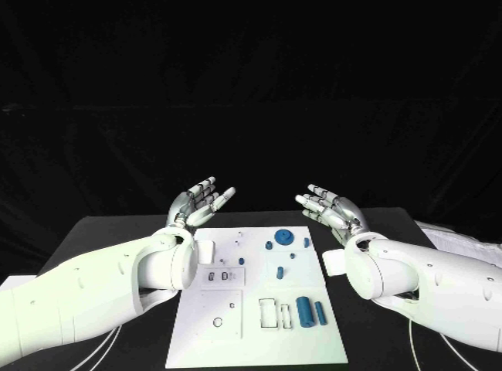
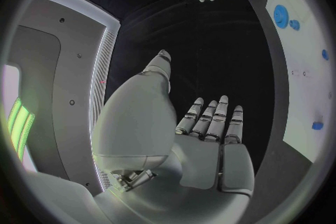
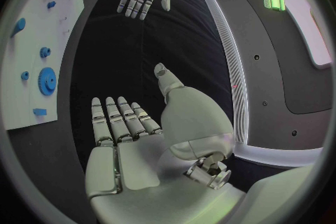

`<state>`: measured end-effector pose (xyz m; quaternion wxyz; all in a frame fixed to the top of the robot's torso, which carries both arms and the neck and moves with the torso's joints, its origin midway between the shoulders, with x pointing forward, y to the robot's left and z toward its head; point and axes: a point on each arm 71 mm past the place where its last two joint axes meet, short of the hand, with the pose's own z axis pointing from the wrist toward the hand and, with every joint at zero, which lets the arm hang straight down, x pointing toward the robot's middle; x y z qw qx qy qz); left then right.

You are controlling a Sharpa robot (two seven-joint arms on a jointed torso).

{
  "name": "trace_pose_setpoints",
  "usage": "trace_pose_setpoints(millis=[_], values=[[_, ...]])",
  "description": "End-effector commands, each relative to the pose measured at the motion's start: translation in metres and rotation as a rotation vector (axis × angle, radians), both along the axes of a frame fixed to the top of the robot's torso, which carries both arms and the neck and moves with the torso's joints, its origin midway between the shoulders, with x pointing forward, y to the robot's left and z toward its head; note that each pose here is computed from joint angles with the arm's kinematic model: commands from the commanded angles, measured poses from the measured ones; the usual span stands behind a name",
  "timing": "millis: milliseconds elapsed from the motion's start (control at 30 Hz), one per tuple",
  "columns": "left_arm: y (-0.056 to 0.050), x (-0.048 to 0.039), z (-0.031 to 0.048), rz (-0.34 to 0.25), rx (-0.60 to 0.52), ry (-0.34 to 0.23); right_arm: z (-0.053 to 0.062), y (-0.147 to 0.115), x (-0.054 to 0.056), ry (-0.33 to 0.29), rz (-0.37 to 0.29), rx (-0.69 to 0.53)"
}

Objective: Assemble the parts on the task board

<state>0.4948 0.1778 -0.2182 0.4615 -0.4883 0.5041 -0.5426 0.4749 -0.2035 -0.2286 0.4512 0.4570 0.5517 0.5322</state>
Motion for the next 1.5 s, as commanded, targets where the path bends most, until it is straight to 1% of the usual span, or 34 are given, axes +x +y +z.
trace_pose_setpoints(millis=[33,167,267,300,400,533,700,900,1000,1133,1267,1400,1500], values=[[-0.005,0.0003,0.0027,-0.061,-0.048,-0.02,-0.002,0.011,-0.002,0.016,0.216,-0.035],[-0.005,0.0003,0.0027,-0.061,-0.048,-0.02,-0.003,0.011,-0.001,0.024,0.257,-0.049],[-0.005,0.0003,0.0027,-0.061,-0.048,-0.02,-0.003,0.011,-0.001,0.026,0.267,-0.053],[0.017,0.0035,0.0022,-0.045,-0.051,-0.036,0.005,-0.002,0.007,-0.124,0.242,-0.237],[0.021,0.0018,0.0028,-0.052,-0.055,-0.032,0.009,-0.004,0.009,-0.162,0.237,-0.29],[0.024,-0.0013,0.0039,-0.065,-0.061,-0.026,0.013,-0.007,0.011,-0.194,0.226,-0.34],[0.027,-0.0087,0.0073,-0.087,-0.072,-0.018,0.02,-0.011,0.013,-0.234,0.223,-0.406],[0.028,-0.0167,0.0134,-0.109,-0.091,-0.012,0.028,-0.011,0.017,-0.267,0.249,-0.462],[0.029,-0.0215,0.0184,-0.119,-0.113,-0.001,0.036,-0.009,0.02,-0.303,0.275,-0.532],[0.028,-0.0289,0.0271,-0.144,-0.142,0.008,0.047,-0.005,0.025,-0.351,0.328,-0.698],[0.024,-0.0364,0.0352,-0.175,-0.173,0.017,0.054,0.001,0.03,-0.379,0.374,-0.895],[0.018,-0.0423,0.0407,-0.205,-0.193,0.021,0.058,0.005,0.034,-0.394,0.386,-1.055],[0.013,-0.046,0.044,-0.228,-0.195,0.013,0.061,0.009,0.037,-0.392,0.375,-1.183]])
